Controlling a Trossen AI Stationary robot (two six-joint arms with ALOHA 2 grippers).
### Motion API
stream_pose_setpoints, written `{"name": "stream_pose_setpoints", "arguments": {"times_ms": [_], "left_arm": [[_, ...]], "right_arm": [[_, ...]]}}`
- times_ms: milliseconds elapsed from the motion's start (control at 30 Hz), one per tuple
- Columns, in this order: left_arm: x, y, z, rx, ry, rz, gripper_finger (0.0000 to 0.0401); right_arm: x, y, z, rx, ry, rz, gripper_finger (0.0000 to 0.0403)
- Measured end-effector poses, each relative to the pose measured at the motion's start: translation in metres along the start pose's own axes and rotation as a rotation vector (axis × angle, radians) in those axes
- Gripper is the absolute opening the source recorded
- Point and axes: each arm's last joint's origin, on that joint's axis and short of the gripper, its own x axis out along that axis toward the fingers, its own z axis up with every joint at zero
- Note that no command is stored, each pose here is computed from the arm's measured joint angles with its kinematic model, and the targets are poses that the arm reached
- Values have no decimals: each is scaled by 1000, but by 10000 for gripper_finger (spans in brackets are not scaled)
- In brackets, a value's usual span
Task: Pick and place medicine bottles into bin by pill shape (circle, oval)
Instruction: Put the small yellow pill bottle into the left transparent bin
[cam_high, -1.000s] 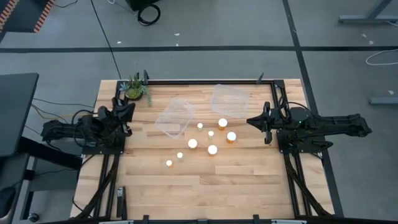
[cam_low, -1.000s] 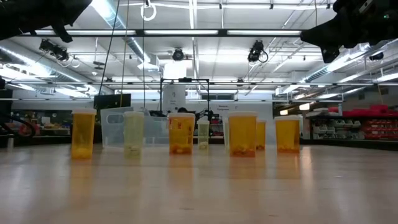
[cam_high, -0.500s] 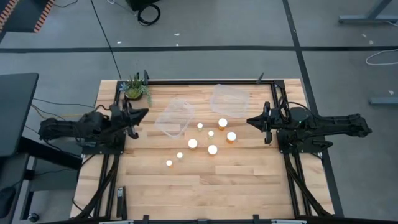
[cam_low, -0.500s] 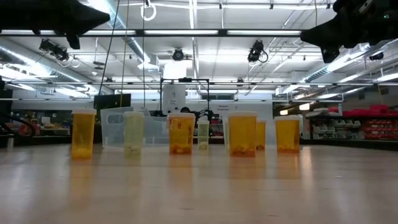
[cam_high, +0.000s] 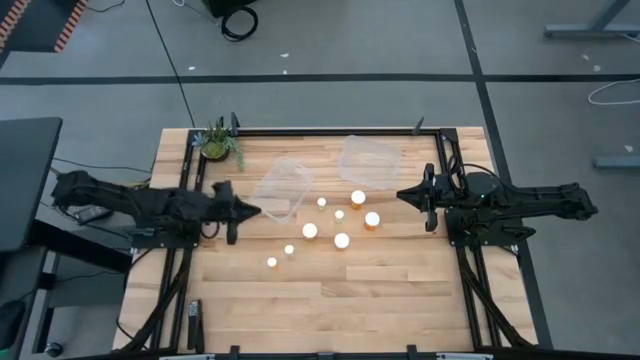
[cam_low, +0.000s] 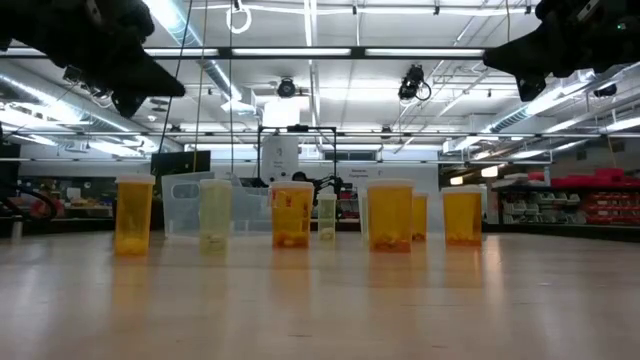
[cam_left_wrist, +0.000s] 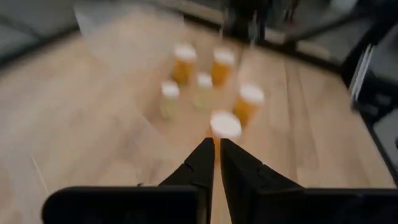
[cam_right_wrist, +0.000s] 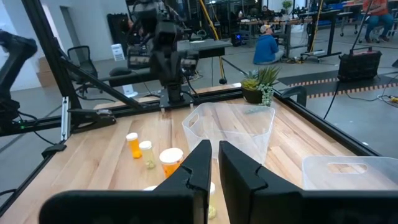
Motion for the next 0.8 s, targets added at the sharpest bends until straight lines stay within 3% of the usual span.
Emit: {"name": "stream_pose_setpoints", "arguments": {"times_ms": [133, 367, 800], "left_arm": [[13, -13, -6, 16, 137, 2, 59], [32, -38, -10, 39, 261, -8, 105], [52, -67, 5, 93, 369, 22, 187]], "right_arm": [[0, 0, 0, 0, 0, 0, 37], [0, 0, 0, 0, 0, 0, 37], [0, 0, 0, 0, 0, 0, 37]]}}
